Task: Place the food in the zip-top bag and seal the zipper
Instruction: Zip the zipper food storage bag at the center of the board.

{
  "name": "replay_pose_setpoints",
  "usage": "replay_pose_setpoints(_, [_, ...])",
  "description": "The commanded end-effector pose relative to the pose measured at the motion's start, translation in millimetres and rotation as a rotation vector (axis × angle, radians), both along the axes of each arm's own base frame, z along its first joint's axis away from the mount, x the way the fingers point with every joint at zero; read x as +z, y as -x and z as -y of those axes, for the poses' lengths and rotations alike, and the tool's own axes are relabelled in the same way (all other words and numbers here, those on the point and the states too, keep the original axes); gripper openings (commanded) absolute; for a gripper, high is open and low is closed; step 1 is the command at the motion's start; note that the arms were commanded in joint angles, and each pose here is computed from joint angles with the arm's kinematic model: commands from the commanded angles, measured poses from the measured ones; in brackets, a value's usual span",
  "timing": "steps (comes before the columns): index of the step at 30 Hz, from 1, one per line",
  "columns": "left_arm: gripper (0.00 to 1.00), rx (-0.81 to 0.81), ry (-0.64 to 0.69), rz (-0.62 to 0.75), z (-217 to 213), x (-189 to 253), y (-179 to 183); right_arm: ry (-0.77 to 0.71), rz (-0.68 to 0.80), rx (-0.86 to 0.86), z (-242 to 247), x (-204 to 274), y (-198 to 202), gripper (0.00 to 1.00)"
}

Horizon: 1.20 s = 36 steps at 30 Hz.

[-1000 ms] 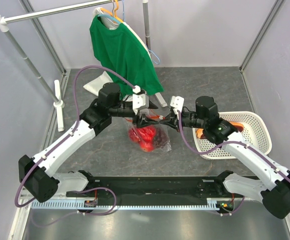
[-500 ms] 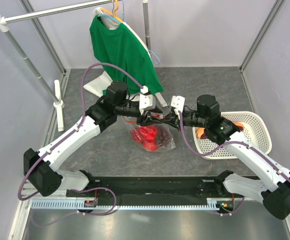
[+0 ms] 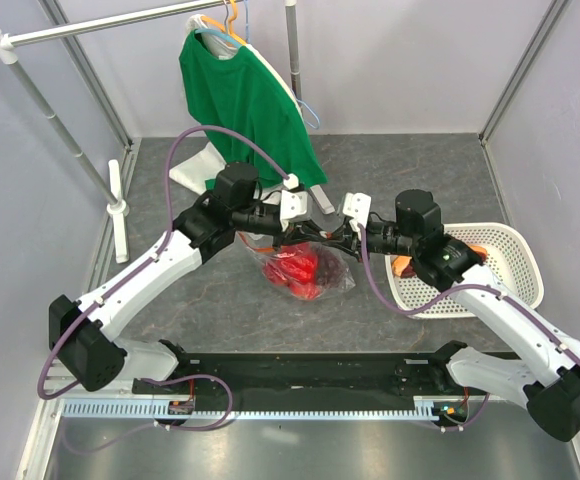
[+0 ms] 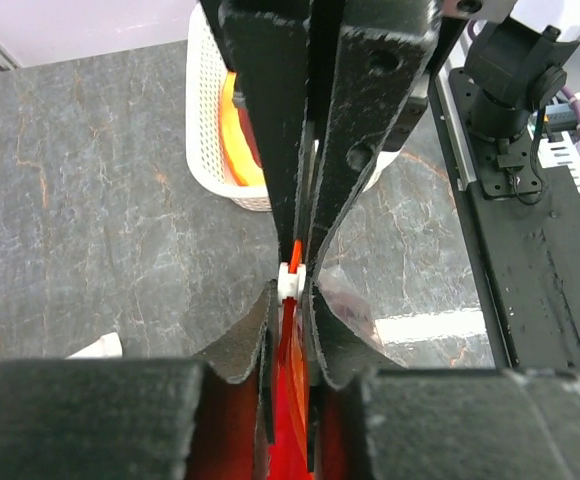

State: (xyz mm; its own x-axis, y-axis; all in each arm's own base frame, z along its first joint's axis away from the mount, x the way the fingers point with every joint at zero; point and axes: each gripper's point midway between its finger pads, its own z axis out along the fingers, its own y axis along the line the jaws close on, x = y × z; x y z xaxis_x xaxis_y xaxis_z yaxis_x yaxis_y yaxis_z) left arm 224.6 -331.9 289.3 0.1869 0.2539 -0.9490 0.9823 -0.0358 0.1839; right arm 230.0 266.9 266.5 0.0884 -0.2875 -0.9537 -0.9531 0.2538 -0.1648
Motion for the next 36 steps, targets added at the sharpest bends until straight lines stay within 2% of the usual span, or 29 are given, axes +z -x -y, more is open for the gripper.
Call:
replay_pose_setpoints(1, [0.12,0.054,-0.021,0.028,-17,-2,-15,-0.079,0.157,0.04,-1,50,7,0.0])
replay_pose_setpoints(14, [0.13,0.116,-0.094,0.035,-58,-24,-35,-0.061,0.181,0.017,6,47,8,0.0])
replay_pose_setpoints(21, [0.12,0.21,-0.142,0.022,-100,-44,-59,-0.049,0.196,0.0,10,46,8,0.0])
replay_pose_setpoints(36, [0.12,0.372,-0.232,0.062,-177,-64,-84,-0.026,0.209,-0.046,25,46,3,0.0])
